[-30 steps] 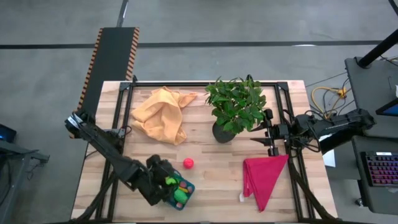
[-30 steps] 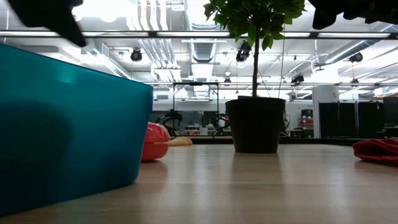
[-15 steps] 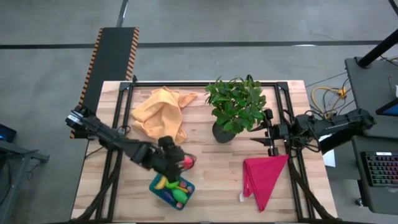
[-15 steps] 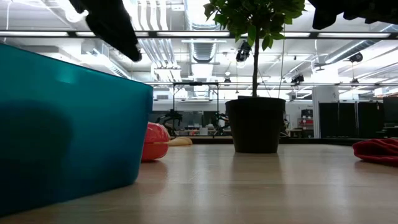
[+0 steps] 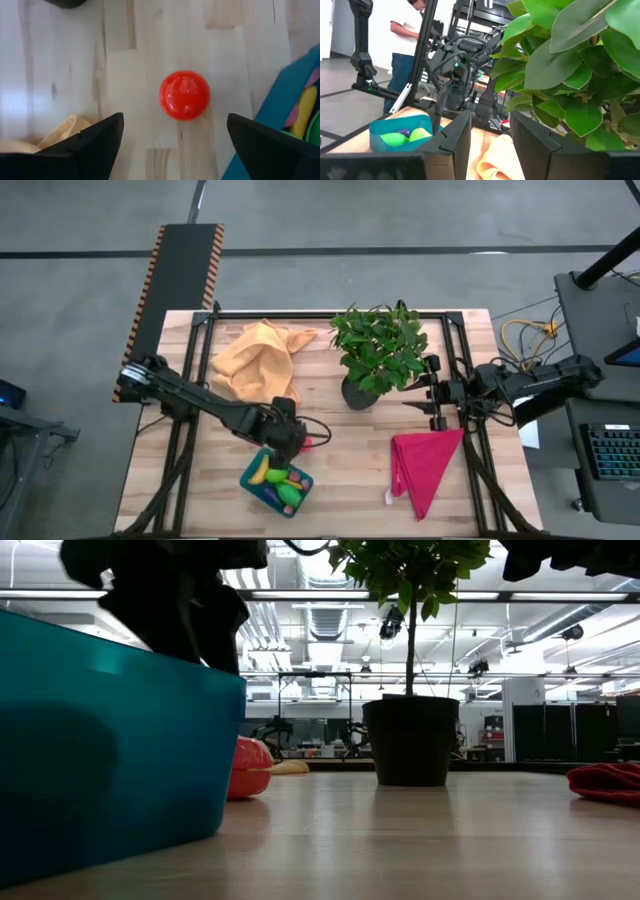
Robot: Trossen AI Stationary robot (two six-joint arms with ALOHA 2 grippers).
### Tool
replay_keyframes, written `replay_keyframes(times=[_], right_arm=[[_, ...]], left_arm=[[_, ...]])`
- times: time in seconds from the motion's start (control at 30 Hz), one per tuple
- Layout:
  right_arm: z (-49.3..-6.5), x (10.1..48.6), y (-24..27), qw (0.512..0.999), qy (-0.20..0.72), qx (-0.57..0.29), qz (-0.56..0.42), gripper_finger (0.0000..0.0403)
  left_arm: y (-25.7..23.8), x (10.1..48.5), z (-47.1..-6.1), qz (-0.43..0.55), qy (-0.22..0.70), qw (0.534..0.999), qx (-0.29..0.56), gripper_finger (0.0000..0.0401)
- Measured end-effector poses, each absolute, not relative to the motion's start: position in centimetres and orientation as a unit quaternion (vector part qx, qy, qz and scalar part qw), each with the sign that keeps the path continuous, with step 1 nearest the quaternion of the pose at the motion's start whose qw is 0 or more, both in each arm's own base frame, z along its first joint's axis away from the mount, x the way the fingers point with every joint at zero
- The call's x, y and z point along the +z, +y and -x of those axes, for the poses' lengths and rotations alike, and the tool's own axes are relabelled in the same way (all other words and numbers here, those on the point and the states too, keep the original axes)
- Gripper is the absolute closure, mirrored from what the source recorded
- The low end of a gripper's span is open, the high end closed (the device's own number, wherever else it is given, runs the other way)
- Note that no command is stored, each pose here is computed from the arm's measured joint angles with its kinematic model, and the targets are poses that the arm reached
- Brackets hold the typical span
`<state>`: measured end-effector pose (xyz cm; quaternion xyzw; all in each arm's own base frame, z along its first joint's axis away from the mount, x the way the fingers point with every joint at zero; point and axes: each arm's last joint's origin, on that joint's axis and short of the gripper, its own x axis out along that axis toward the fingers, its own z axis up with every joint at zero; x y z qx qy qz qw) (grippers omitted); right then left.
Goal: Pick and placing Produce into tupperware
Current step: Put the red tomato into the blue bin
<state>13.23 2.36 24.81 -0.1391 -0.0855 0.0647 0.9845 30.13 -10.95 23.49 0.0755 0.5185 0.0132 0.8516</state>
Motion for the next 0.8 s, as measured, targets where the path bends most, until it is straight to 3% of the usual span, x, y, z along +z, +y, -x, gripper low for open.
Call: replay_keyframes(times=[0.8], right_arm=[[-13.2,24.9,2.4,0.985,-0.088,0.065,0.135,0.0273]], left_arm=[[-10.5,18.6,-33.3,-0.08,0.545,0.834,-0.013,0.0068]])
